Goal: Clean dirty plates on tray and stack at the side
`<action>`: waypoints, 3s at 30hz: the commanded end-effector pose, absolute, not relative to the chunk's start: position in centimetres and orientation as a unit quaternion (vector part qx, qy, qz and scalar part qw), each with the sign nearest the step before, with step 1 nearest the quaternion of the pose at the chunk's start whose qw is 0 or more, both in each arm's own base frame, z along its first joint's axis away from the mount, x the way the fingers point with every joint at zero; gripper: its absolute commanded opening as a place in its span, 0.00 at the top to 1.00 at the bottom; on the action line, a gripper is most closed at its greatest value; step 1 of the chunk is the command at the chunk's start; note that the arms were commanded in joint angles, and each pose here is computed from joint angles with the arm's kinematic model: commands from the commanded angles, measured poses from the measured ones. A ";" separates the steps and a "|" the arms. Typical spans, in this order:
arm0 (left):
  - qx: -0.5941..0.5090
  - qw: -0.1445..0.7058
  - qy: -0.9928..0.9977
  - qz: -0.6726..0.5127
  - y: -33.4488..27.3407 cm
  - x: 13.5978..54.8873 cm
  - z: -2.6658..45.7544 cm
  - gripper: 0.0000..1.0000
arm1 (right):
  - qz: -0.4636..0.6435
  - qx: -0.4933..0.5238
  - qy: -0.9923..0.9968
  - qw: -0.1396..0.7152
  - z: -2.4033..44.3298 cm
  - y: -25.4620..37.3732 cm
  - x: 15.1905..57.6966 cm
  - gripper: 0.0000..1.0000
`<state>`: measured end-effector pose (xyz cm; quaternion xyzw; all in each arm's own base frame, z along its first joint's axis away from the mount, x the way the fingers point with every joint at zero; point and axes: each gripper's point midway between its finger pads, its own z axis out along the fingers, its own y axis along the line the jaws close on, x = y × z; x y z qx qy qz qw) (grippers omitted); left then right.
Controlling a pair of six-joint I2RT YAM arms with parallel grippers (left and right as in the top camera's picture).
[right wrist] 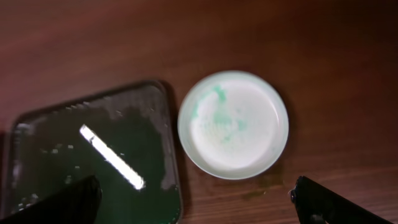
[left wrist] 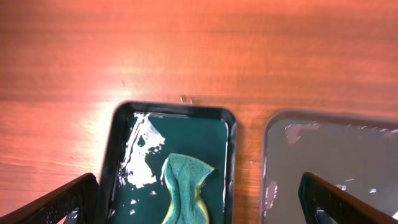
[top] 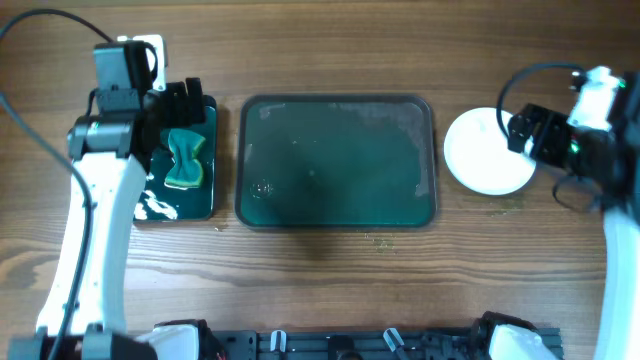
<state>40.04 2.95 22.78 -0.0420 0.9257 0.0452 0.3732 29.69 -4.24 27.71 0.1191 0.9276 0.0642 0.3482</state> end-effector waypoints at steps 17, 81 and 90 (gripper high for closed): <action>-0.032 0.371 0.927 0.047 2.8 39.6 23.0 0.00 | 0.037 -0.012 0.807 0.590 38.3 1.8 14.4 0.00; -0.058 0.676 0.732 -0.058 -0.3 25.8 18.4 0.00 | 0.094 -0.036 0.700 0.707 17.9 2.8 24.4 0.00; -0.064 0.679 0.729 -0.063 -0.3 24.6 15.8 0.00 | 0.094 -0.036 0.700 0.707 17.9 2.8 24.4 0.00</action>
